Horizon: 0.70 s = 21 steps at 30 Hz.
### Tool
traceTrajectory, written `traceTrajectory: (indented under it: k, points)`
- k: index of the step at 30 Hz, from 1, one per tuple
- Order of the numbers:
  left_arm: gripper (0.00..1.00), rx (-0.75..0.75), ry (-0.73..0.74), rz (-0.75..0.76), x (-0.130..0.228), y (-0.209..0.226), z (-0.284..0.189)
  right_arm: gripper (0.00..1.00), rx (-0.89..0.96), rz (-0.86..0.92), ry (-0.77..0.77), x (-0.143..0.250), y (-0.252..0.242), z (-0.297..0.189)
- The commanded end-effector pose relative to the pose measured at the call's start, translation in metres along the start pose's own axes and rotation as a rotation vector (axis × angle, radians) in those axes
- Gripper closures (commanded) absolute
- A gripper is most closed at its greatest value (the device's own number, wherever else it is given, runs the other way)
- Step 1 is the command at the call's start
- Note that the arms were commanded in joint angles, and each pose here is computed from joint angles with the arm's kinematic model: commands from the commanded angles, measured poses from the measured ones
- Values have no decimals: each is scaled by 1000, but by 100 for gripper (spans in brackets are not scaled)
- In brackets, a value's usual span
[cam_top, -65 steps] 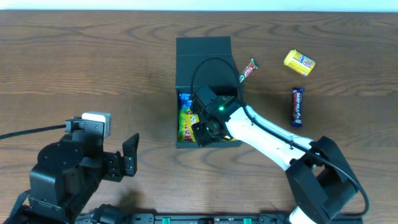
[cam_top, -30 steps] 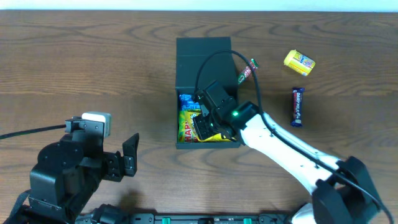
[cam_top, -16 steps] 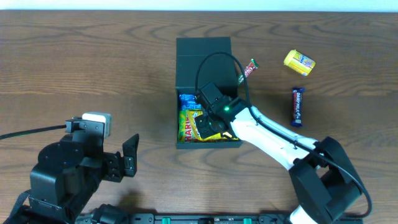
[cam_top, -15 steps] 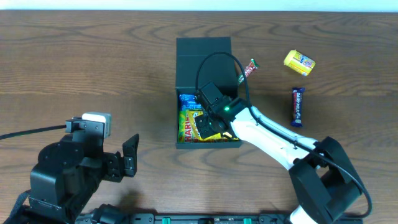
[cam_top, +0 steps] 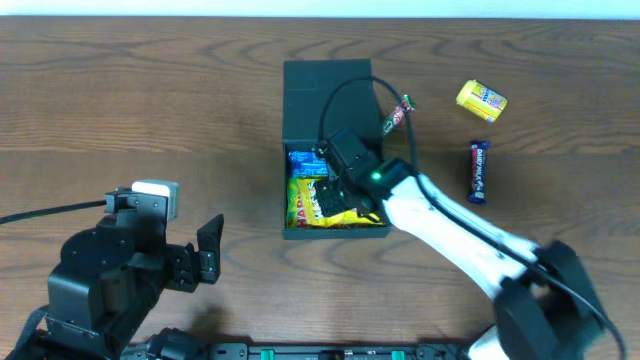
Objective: Pack container
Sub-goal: 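Press the Hacks bag down into the box with the right gripper, then withdraw the right gripper and reach to the yellow cylindrical container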
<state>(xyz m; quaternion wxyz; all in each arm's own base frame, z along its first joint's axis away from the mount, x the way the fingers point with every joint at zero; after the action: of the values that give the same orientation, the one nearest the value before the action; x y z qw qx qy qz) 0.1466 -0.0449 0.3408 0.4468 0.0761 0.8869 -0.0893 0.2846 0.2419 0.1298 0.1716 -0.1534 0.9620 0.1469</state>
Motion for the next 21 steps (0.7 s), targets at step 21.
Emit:
traceTrajectory:
  k: [21]
  points:
    - [5, -3, -33, 10, -6, 1, -8, 99, -190, -105, 249, 32, 8, 41]
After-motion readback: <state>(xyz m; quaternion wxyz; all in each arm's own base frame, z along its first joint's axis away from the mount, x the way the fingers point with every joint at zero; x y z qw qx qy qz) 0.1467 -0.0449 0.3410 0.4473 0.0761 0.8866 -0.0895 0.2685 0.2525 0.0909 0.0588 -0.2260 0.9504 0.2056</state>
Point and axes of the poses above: each gripper's point midway between its finger pads, its own z axis out along the fingers, its own y axis along the line the jaws close on, x = y × z, the point moved 5 cm from there along -z, back along the fingers, and after that the axes turned 2 degrees about z, right-handed, at the moved point
